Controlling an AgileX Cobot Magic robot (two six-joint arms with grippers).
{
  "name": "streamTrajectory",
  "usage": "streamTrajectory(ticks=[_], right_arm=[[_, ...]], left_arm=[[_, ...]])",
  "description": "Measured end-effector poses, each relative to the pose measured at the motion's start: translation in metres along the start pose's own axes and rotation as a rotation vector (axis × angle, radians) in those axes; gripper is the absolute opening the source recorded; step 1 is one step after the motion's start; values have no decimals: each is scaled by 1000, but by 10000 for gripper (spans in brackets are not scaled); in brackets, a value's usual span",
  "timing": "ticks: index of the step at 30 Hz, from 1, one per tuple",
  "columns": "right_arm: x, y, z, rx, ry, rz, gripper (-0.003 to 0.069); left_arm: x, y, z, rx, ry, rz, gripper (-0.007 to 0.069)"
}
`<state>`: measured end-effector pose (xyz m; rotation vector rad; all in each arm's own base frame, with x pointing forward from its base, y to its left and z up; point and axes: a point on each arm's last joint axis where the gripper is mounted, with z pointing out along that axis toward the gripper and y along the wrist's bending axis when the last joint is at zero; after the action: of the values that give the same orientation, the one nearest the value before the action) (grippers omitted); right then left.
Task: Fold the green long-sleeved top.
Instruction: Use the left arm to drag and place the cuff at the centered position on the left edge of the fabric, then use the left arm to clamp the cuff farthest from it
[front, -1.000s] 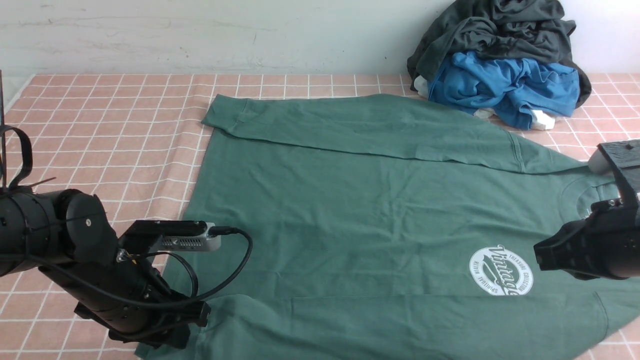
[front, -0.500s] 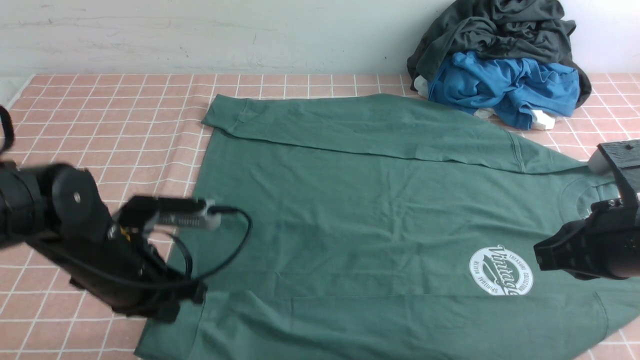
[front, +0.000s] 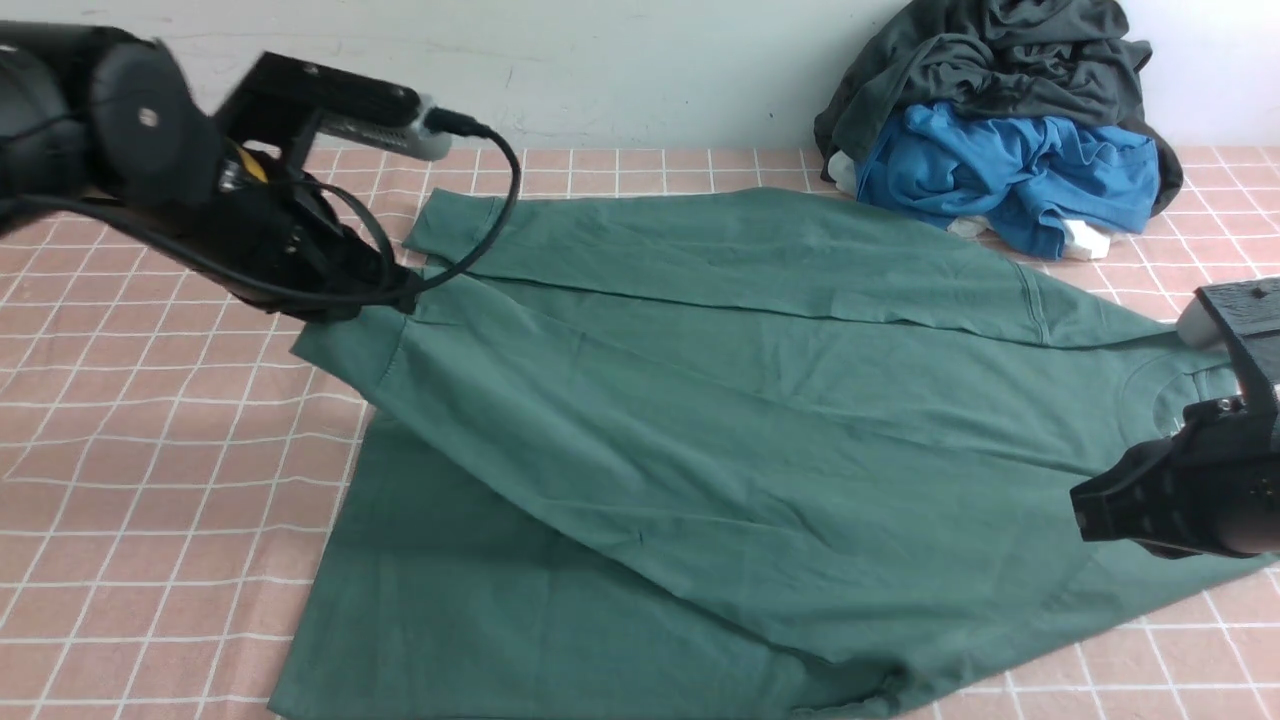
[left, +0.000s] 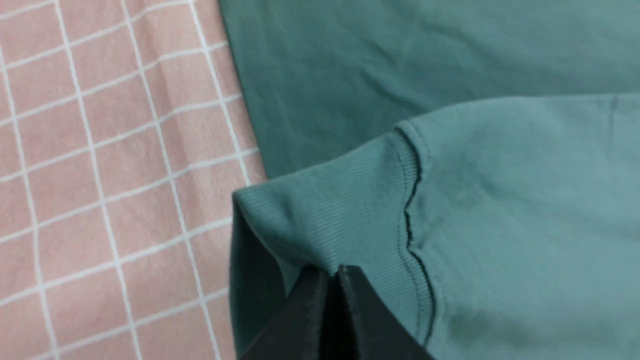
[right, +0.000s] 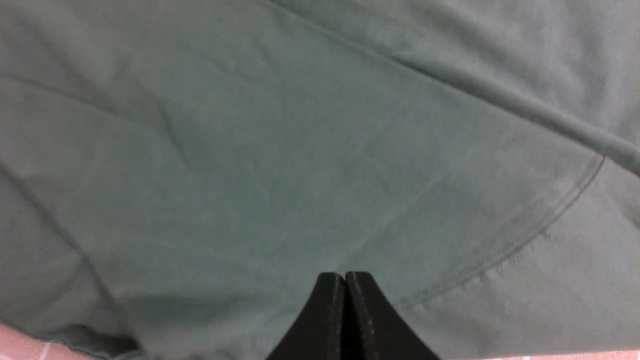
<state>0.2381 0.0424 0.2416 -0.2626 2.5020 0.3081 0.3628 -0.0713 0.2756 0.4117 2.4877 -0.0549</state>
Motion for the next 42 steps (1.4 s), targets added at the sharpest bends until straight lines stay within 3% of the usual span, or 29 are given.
streamTrajectory(ticks=[5,8,9,12,17,22,26,31,37,39,42], right_arm=[[0,0,0,0,0,-1,-13],[0,0,0,0,0,-1,-13],[0,0,0,0,0,-1,-13],[0,0,0,0,0,-1,-13],[0,0,0,-2,-4,5,-13],[-1,0,0,0,-9,6,-13],[-1,0,0,-3,-12,12,-13],[-2,1,0,-10,-19,27,-13],[-2,1,0,-9,-20,23,-13],[-2,1,0,-9,-20,17,-13],[-2,1,0,-9,-20,7,-13]], left_arm=[[-4,2,56,8,88,3,50],[-11,4,85,12,143,7,141],[-25,7,93,7,120,-2,217],[-50,19,108,-12,55,-58,335],[-82,54,139,-56,-53,-209,455],[-87,82,189,-86,-103,-304,472],[-84,85,220,-92,-161,-304,472],[-83,87,243,-101,-266,-298,410],[-84,90,241,-137,-259,-235,73],[-89,90,229,-143,-229,-229,18],[-100,89,194,-146,-162,-228,-1]])
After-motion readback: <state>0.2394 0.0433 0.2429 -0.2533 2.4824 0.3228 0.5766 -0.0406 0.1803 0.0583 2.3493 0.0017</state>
